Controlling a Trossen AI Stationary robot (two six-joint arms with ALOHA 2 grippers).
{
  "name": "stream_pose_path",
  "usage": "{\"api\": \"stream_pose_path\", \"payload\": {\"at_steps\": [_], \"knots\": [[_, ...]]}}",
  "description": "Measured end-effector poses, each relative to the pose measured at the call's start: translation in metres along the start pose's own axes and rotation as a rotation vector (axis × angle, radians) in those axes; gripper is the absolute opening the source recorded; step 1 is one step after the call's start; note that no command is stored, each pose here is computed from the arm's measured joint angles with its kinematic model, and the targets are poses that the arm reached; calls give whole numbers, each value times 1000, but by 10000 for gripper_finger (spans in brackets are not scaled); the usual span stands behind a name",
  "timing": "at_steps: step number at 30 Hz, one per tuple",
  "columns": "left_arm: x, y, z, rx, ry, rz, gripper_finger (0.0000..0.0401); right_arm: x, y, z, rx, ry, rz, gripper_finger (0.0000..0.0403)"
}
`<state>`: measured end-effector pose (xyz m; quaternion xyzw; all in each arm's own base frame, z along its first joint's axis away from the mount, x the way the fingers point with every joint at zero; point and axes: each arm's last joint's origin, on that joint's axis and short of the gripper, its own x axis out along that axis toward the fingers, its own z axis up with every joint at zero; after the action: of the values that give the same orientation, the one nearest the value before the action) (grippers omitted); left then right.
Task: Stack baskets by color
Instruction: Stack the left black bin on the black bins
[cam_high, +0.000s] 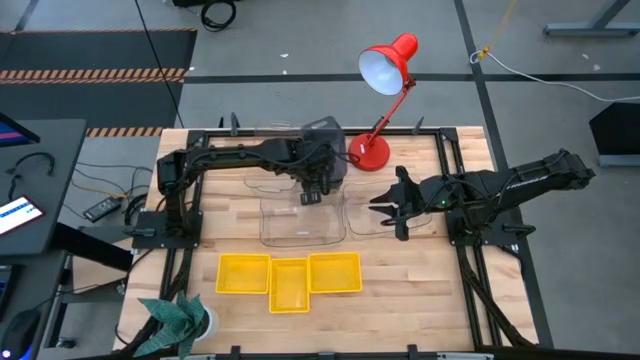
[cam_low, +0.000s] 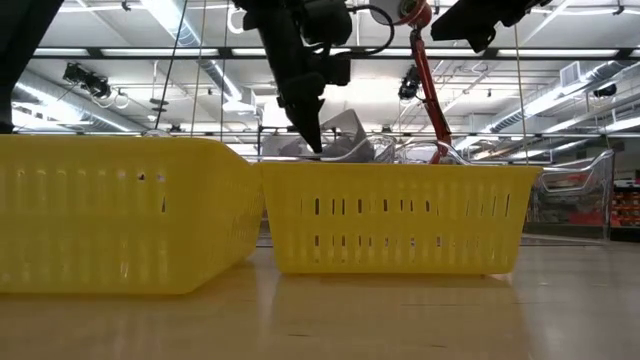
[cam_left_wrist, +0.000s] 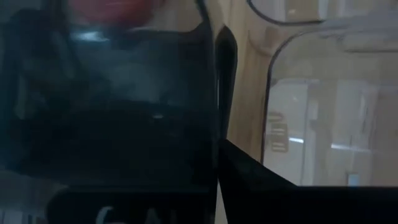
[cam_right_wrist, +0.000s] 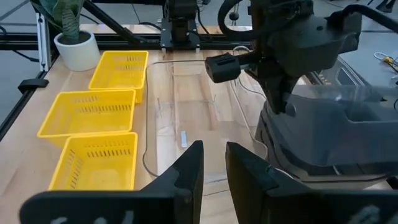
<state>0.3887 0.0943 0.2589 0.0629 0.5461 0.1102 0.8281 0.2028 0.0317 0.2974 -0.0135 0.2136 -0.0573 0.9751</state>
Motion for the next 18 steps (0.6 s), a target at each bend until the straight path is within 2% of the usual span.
{"api": "stream_pose_path", "payload": {"at_steps": [5,14,18], "knots": [[-2,-2,1,1,1,-1,24,0,0,0,0,0,0,73],[1,-2,1,-8,17,20,110,0,0,0,-1,2,0,73],[0,-3,-2,20,41,15,130,0,0,0,-1,3,0,73]]}}
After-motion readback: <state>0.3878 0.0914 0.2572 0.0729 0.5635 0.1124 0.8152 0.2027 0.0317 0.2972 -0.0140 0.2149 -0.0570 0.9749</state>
